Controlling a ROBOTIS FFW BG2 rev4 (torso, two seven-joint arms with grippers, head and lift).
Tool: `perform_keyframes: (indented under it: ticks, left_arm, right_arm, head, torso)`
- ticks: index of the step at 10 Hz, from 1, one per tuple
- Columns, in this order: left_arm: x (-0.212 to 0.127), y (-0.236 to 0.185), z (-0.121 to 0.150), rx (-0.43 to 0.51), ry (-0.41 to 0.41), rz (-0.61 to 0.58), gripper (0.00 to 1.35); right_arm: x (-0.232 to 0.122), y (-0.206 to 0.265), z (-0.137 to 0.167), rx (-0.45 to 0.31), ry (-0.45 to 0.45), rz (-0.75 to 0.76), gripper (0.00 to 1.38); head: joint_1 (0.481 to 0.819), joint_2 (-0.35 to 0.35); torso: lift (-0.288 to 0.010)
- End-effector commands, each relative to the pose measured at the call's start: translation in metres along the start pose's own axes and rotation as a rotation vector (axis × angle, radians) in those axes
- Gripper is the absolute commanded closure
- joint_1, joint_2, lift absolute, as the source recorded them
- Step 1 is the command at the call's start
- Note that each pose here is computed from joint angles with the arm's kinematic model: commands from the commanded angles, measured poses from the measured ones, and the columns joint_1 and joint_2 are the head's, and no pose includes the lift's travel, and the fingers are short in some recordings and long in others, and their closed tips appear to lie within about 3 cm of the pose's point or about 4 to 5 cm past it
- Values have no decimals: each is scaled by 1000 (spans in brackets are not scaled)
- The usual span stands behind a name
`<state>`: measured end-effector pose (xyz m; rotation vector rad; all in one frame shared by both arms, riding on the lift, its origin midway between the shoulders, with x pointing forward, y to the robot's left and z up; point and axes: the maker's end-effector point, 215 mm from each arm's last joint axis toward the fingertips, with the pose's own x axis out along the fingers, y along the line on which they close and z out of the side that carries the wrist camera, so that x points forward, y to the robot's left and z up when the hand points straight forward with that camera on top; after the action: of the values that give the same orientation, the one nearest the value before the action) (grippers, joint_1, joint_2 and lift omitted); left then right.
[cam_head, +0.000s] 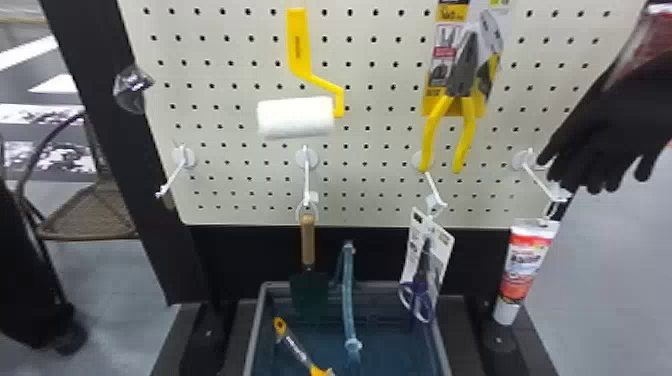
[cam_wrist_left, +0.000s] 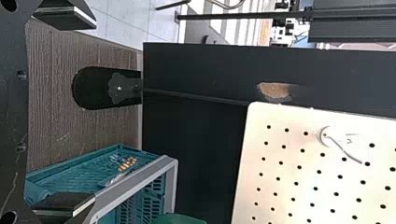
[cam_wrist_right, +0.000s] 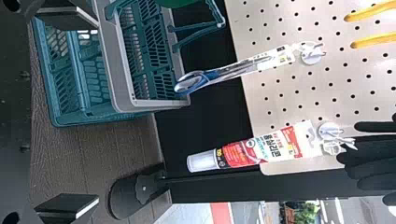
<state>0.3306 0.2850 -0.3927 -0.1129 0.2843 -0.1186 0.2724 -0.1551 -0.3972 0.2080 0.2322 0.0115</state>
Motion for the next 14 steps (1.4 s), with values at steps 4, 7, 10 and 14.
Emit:
perform_keyframes:
  ticks: [4, 7, 10, 14]
  left_arm:
    - [0, 0, 0, 0, 0, 0, -2]
    - [0, 0, 0, 0, 0, 0, -2]
    - [0, 0, 0, 0, 0, 0, -2]
    - [0, 0, 0, 0, 0, 0, -2]
  right_arm:
    - [0, 0, 0, 0, 0, 0, -2]
    - [0, 0, 0, 0, 0, 0, -2]
    - [0, 0, 0, 0, 0, 0, -2]
    - [0, 0, 0, 0, 0, 0, -2]
  head:
    - [549, 0]
    - [549, 0]
    - [549, 0]
    - [549, 0]
  torso:
    - [-100]
    - [-100]
    - [-100]
    - [-100]
